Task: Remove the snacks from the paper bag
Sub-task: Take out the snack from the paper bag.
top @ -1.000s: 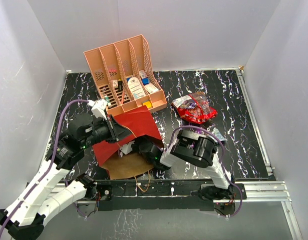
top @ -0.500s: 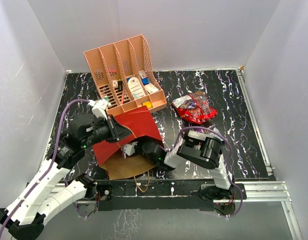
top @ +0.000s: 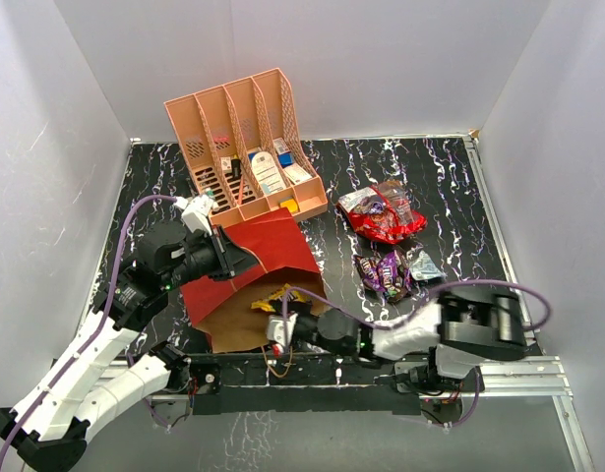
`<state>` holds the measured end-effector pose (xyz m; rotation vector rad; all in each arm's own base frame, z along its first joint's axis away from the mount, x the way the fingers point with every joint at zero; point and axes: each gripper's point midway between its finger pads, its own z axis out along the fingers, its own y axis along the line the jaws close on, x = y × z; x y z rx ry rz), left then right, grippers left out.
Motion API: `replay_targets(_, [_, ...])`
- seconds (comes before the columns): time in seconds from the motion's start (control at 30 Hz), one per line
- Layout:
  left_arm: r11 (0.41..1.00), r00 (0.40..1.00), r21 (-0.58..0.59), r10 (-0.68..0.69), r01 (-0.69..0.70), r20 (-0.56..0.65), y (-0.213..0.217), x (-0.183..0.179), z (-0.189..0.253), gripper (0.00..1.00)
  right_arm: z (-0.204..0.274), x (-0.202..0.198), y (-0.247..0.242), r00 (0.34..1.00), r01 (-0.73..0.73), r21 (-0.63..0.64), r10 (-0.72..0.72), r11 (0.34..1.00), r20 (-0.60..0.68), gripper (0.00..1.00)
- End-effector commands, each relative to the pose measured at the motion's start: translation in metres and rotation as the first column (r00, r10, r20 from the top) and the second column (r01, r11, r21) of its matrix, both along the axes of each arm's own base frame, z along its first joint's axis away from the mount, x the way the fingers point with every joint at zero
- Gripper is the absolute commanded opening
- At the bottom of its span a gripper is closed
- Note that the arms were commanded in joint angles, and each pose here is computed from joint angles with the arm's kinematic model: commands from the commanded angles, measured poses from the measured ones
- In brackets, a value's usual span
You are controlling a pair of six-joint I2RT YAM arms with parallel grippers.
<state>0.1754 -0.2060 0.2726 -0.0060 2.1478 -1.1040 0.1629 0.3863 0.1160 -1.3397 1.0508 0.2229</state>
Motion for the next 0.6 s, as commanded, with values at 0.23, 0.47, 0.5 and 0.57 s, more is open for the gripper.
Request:
replay_targets(0.23, [1.000, 1.000, 0.016, 0.022, -0.023, 0.009, 0.007, 0.000, 0.000, 0.00, 0.113, -0.087, -0.039, 0.854, -0.194, 0.391, 0.351, 0.900, -0.385, 0.07])
replay_targets(0.47, [1.000, 1.000, 0.018, 0.019, -0.019, 0.007, 0.003, 0.003, 0.000, 0.00, 0.222, -0.081, -0.067, 0.825, -0.054, 0.590, 0.368, 0.806, -0.428, 0.07])
replay_targets(0.5, [1.000, 1.000, 0.018, 0.018, -0.018, 0.007, 0.003, 0.004, 0.000, 0.00, 0.236, -0.074, -0.072, 0.832, -0.007, 0.613, 0.345, 0.790, -0.434, 0.07])
replay_targets(0.57, [1.000, 1.000, 0.018, 0.015, -0.015, 0.004, 0.002, 0.004, 0.000, 0.00, 0.254, -0.056, -0.082, 0.856, 0.093, 0.630, 0.261, 0.771, -0.447, 0.07])
